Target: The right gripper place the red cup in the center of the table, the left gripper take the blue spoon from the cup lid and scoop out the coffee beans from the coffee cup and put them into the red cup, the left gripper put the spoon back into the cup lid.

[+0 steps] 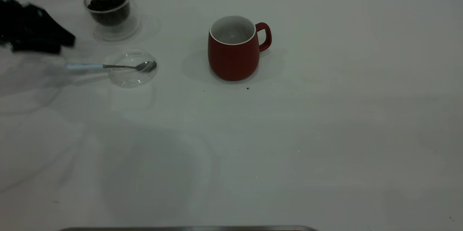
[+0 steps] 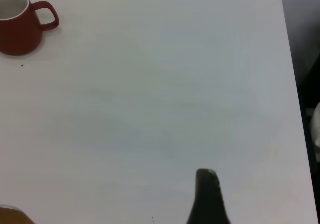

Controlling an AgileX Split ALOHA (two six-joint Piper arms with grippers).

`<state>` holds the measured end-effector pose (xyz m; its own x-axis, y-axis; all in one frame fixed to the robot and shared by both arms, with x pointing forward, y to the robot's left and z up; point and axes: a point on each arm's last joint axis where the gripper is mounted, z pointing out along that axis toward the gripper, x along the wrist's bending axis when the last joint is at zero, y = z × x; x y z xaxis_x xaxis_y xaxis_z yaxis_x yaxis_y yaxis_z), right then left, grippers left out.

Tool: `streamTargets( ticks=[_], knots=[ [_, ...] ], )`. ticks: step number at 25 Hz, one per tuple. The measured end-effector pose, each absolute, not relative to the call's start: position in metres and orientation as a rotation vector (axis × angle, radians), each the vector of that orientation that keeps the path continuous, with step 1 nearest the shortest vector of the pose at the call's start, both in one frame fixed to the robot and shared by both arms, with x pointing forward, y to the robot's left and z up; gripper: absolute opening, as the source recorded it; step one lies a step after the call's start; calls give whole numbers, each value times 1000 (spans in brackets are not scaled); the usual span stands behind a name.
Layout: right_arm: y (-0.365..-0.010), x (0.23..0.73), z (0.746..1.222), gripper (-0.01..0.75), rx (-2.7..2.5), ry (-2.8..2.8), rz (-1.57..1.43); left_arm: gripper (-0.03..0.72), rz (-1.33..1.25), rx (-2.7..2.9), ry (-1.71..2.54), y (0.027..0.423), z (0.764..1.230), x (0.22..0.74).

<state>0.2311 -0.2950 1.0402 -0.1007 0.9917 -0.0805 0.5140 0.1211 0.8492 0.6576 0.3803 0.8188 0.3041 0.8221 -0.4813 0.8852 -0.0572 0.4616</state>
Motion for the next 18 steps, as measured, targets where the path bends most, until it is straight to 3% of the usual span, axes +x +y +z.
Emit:
streamTargets(
  ticks=[9, 18],
  knots=[
    [-295, 231, 1040, 590, 1475, 1708, 875, 561, 158, 1989, 1398, 382, 972, 644],
    [-295, 231, 1040, 590, 1475, 1708, 875, 561, 111, 2098, 1426, 362, 1090, 567]
  ],
)
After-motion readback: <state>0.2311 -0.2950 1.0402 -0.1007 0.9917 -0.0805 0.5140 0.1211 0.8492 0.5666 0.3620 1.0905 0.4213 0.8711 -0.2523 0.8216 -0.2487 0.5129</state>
